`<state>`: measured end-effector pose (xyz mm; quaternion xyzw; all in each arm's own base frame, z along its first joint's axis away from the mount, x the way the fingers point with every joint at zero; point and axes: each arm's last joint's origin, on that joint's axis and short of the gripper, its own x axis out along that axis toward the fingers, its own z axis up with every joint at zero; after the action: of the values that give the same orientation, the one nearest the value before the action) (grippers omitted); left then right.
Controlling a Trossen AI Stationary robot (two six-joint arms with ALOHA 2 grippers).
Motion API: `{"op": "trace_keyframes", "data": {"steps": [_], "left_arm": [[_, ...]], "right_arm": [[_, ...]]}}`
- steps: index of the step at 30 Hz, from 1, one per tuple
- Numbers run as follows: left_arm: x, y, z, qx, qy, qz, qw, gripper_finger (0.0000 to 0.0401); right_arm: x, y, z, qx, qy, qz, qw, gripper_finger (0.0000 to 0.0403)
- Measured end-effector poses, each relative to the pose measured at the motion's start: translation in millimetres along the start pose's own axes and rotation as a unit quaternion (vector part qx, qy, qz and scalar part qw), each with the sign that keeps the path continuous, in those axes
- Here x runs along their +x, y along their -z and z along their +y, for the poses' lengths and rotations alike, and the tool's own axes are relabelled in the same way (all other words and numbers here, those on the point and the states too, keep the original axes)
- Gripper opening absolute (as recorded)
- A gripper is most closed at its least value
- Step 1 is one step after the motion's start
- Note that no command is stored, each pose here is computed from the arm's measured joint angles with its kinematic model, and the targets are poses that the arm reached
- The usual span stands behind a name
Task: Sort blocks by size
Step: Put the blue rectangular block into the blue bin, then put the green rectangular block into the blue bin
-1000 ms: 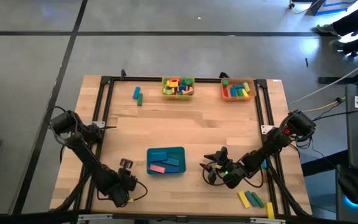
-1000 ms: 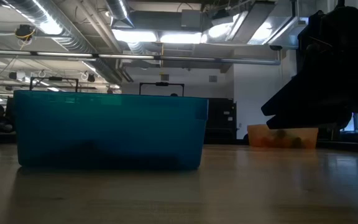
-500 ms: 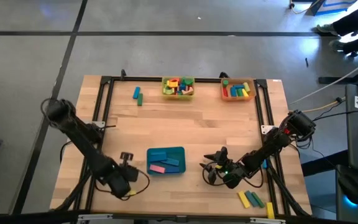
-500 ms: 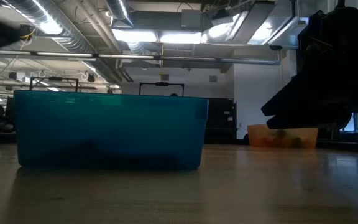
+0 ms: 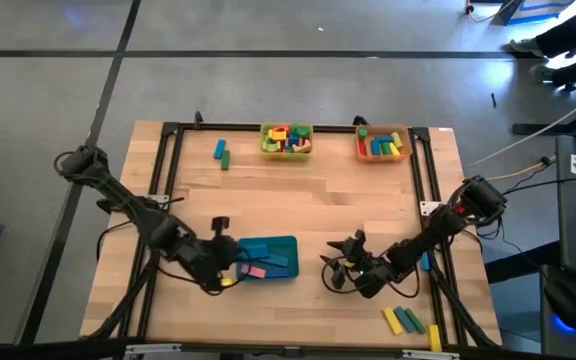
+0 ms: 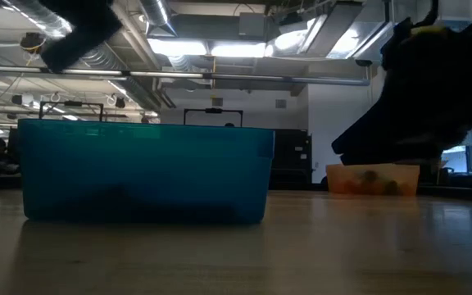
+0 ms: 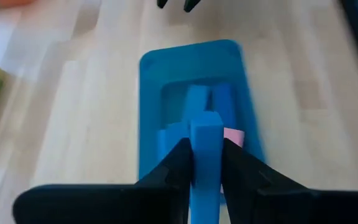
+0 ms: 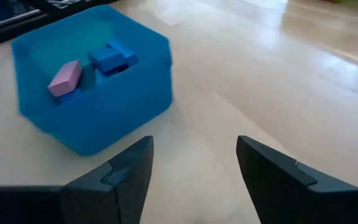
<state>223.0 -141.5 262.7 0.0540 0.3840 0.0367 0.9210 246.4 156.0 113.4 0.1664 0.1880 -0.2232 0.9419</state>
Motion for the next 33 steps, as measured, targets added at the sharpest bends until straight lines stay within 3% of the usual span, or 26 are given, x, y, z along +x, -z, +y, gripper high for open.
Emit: {"op": "trace_keyframes", "data": {"steps": [7, 16, 21, 28, 33], "left_arm": [[47.6, -4.3, -3.1, 0.024, -0.006, 0.022, 0.999, 0.0051], [101.4, 9.2, -6.3, 0.071, -0.026, 0.079, 0.994, 0.0057], [104.8, 8.1, 1.5, 0.047, -0.005, 0.096, 0.994, 0.0072], [95.9, 3.1, 12.8, 0.023, 0.066, 0.119, 0.990, 0.0165], [68.3, -12.1, 44.3, 0.016, 0.019, 0.131, 0.991, 0.0202]], "right_arm": [[12.4, -7.4, -7.4, 0.005, 0.014, 0.008, 1.000, 0.0234], [16.8, -7.4, -8.7, 0.008, -0.015, 0.054, 0.998, 0.0234], [16.8, -7.5, -9.3, 0.003, -0.010, 0.050, 0.999, 0.0234], [16.9, -7.7, -9.2, -0.013, -0.010, 0.048, 0.999, 0.0234], [16.9, -7.8, -9.2, -0.031, -0.011, 0.048, 0.998, 0.0234]]}}
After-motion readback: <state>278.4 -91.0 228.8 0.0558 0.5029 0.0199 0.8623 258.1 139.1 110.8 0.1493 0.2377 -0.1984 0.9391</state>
